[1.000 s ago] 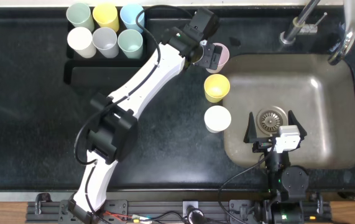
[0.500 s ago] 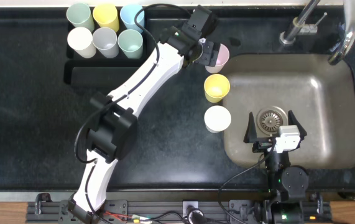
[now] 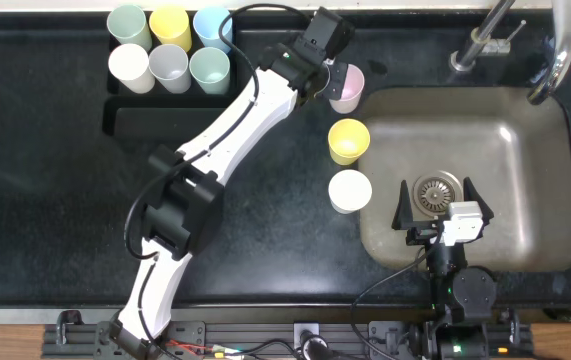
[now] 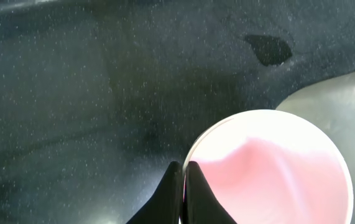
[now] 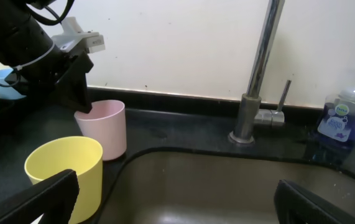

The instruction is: Store Cups

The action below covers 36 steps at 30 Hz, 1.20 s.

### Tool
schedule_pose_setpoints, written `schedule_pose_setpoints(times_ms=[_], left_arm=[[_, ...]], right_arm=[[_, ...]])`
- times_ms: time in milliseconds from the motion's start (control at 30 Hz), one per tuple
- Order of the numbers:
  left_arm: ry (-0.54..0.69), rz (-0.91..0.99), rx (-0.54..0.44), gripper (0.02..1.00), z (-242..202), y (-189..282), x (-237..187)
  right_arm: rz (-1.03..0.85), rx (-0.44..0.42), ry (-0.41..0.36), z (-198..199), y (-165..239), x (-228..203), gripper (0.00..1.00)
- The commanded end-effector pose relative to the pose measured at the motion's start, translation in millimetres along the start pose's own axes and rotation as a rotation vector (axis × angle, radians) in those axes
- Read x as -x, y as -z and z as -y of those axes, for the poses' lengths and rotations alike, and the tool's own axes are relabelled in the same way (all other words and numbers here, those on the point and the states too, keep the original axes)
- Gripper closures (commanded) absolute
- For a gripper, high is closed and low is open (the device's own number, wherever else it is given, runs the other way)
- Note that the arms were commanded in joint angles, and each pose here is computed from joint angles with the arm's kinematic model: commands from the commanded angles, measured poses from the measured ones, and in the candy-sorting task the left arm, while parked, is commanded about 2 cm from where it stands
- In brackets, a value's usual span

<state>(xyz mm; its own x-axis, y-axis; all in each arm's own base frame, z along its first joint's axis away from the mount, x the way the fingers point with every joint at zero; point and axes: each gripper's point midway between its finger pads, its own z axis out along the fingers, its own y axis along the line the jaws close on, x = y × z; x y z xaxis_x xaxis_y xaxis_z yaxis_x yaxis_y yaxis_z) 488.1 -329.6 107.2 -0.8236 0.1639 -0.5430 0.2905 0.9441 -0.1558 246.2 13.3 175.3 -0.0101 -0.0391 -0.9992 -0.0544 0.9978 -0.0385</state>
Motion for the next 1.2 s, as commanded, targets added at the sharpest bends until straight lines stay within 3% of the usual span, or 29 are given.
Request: schedule_pose_setpoints(times_ms=[33, 300, 433, 567, 700, 933, 1200], left_arm=[[0.011, -0.011, 0.038, 0.982, -13, -2, 1], [0.078, 0.044, 0.086, 0.982, -49, 128, 29], [0.188, 0.100, 0.147, 0.982, -81, 203, 30], [0.313, 0.130, 0.236, 0.982, -123, 247, 10], [0.545, 0.097, 0.281, 0.982, -174, 262, -39], [0.911, 0.029, 0.278, 0.982, -268, 265, -121], [1.003, 0.040, 0.359, 0.982, -330, 284, -145]], right_arm=[[0.000, 0.010, 0.004, -2, 0, -4, 0.003], [0.000, 0.010, 0.004, -2, 0, -4, 0.005], [0.000, 0.010, 0.004, -2, 0, -4, 0.003], [0.000, 0.010, 0.004, -2, 0, -4, 0.003], [0.000, 0.010, 0.004, -2, 0, -4, 0.005], [0.000, 0.010, 0.004, -2, 0, -4, 0.005], [0.000, 0.010, 0.004, -2, 0, -4, 0.003]])
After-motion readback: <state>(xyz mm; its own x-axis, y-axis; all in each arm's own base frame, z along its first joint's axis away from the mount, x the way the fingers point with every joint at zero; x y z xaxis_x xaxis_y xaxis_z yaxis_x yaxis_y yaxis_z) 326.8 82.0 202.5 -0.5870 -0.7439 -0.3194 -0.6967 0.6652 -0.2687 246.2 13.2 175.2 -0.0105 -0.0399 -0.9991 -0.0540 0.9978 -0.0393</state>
